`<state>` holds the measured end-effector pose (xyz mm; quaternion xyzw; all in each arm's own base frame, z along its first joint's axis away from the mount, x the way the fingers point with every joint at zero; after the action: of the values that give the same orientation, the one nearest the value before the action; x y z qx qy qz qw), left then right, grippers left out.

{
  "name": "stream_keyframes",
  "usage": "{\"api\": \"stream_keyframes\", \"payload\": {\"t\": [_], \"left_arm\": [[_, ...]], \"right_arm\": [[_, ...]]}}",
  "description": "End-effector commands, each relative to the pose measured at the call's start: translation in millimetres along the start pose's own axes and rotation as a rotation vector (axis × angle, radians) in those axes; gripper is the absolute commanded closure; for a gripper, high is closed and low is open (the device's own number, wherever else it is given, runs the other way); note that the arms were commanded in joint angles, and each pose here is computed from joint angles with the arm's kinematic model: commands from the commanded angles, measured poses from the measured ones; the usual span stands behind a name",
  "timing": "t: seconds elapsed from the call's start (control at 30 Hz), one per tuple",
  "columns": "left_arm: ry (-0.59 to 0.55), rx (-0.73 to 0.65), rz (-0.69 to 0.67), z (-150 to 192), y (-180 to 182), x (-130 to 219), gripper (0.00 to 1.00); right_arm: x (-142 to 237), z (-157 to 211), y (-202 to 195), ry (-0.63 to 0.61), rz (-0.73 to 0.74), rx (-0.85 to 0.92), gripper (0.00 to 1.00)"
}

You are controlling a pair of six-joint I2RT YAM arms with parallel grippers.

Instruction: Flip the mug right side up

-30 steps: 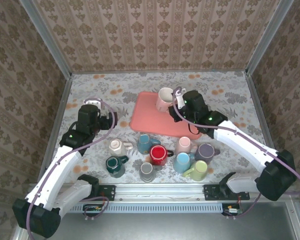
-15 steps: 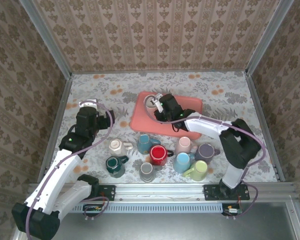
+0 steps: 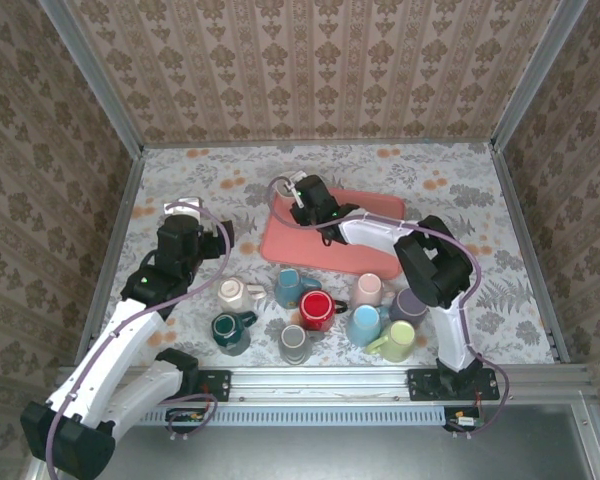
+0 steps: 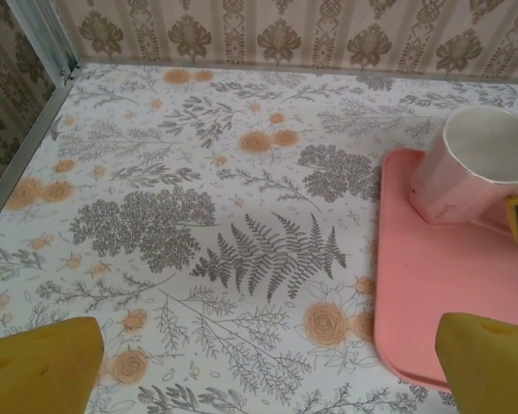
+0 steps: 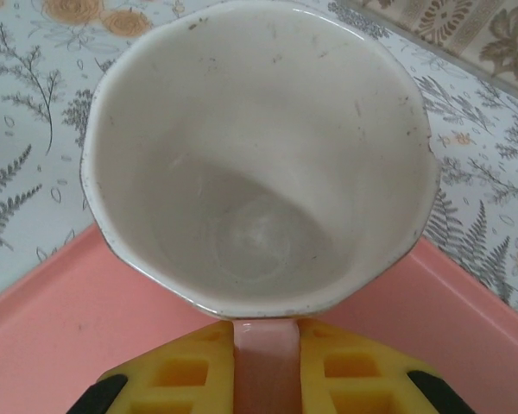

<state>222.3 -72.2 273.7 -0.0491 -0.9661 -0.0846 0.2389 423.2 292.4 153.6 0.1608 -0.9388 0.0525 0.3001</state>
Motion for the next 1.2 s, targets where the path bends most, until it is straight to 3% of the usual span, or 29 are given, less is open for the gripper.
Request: {"api": "stream_keyframes", "payload": {"t": [0.0, 0.23, 0.4, 0.6, 0.9, 1.17], "left_arm": [[-0.020, -0.021, -0.025, -1, 2, 1, 0.00], [-0.021, -0.033, -0.028, -1, 2, 1, 0.00], [-0.018, -0.057, -0.001, -1, -5, 1, 0.00], [-0.001, -0.078, -0.002, -2, -6, 1, 0.00], [0.036, -0.098, 0.004, -1, -8, -3, 0.00], [0.224, 0.006, 0.086, -1, -17, -4, 0.00]], "right_arm": [[-2, -32, 9, -0.096, -0.006, -0.056, 1.00], [-16, -29, 10, -0.042, 0.015, -0.077, 0.96], [-18, -25, 10, -0.027, 0.012, -0.083, 0.72], [-10, -29, 12, -0.042, -0.021, -0.095, 0.56], [31, -44, 7, -0.104, -0.073, -0.104, 0.30], [110, -63, -5, -0.168, -0.126, -0.180, 0.28]]}}
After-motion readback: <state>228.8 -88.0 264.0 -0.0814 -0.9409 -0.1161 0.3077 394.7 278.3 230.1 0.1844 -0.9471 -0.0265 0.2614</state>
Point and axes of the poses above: each hand's point on the last joint's axis, 136 mm out from that joint toward the fingers, its own x axis back along the fingers, its own y axis along the line the jaws close on, z = x × y, the point moved 8 cm from there along x, back along the fingers, and after that the axes turned 13 degrees about -x, right-handed, at the moved point
